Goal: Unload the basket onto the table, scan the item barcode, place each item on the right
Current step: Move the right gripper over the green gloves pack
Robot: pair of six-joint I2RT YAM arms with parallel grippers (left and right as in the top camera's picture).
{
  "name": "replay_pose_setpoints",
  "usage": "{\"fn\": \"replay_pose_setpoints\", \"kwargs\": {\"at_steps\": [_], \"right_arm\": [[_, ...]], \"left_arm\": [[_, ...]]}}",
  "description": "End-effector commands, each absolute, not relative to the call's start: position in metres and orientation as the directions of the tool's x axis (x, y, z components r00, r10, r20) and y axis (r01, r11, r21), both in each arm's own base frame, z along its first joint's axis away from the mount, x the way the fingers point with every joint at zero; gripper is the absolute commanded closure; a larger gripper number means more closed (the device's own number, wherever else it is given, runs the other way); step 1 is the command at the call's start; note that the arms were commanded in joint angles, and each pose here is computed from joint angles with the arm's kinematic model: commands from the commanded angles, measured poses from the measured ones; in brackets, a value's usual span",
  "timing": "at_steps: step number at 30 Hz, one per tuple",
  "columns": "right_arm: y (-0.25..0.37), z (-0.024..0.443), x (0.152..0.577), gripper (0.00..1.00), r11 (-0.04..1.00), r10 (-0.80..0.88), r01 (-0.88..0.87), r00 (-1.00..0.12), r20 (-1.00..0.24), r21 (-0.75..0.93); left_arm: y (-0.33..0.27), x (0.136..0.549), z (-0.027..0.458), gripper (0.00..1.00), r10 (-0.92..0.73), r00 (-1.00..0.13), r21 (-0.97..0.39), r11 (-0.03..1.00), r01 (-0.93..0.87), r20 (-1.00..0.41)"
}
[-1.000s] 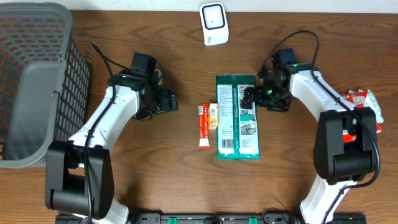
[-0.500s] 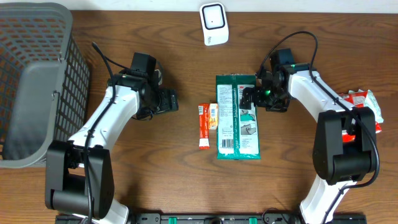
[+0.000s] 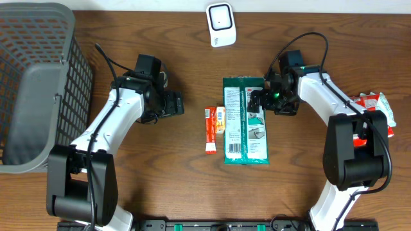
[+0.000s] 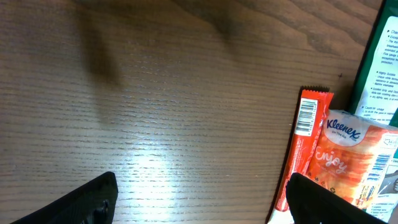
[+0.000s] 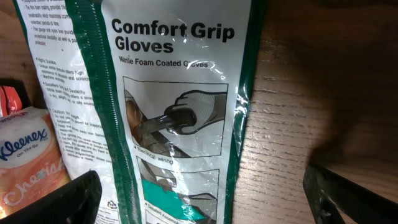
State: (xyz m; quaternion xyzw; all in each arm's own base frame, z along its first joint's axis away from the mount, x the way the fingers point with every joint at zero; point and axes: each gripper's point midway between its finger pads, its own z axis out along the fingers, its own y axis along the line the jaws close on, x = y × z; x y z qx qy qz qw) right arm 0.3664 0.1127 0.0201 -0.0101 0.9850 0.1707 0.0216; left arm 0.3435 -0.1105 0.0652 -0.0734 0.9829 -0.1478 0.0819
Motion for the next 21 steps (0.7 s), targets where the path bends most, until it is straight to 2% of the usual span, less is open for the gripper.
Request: {"fn": "replay_pose_setpoints", "kwargs": {"at_steps": [1, 17, 18, 19, 20, 21], "right_arm": [[0.1154, 0.0228, 0.3646, 0.01, 0.939, -0.009, -0.025, -0.999, -0.048, 0.342], [0.1152, 0.0226, 0.3641, 0.02, 0.94, -0.01, -0.025, -0.999, -0.046, 0.34], [0.114, 0.0222, 0.3639, 0.18, 0.942, -0.015, -0.03, -0.999, -0.047, 0.333], [0.1126, 0.0215, 0.3641, 0.29, 0.946, -0.017, -0.032, -0.999, -0.049, 0.322], [0.1119, 0.022, 0.3645, 0.47, 0.948, -0.017, -0.033, -0.998, -0.052, 0.317], [0.1118, 0.0246, 0.3655, 0.61, 0.948, -0.011, -0.03, -0.998, -0.059, 0.318]], "left_arm": [[-0.1118, 0.3492, 0.0753, 0.13, -0.16, -0.972, -0.319, 0.943, -0.099, -0.174], [-0.1133, 0.3515, 0.0761, 0.12, -0.162, -0.97, -0.322, 0.942, -0.096, -0.183], [-0.1133, 0.3515, 0.0761, 0.13, -0.162, -0.97, -0.322, 0.942, -0.096, -0.183], [-0.113, 0.3523, 0.0763, 0.13, -0.162, -0.969, -0.322, 0.942, -0.096, -0.187], [-0.1119, 0.3546, 0.0767, 0.13, -0.165, -0.967, -0.321, 0.942, -0.096, -0.196], [-0.108, 0.3573, 0.0761, 0.13, -0.168, -0.963, -0.3, 0.949, -0.1, -0.21]]}}
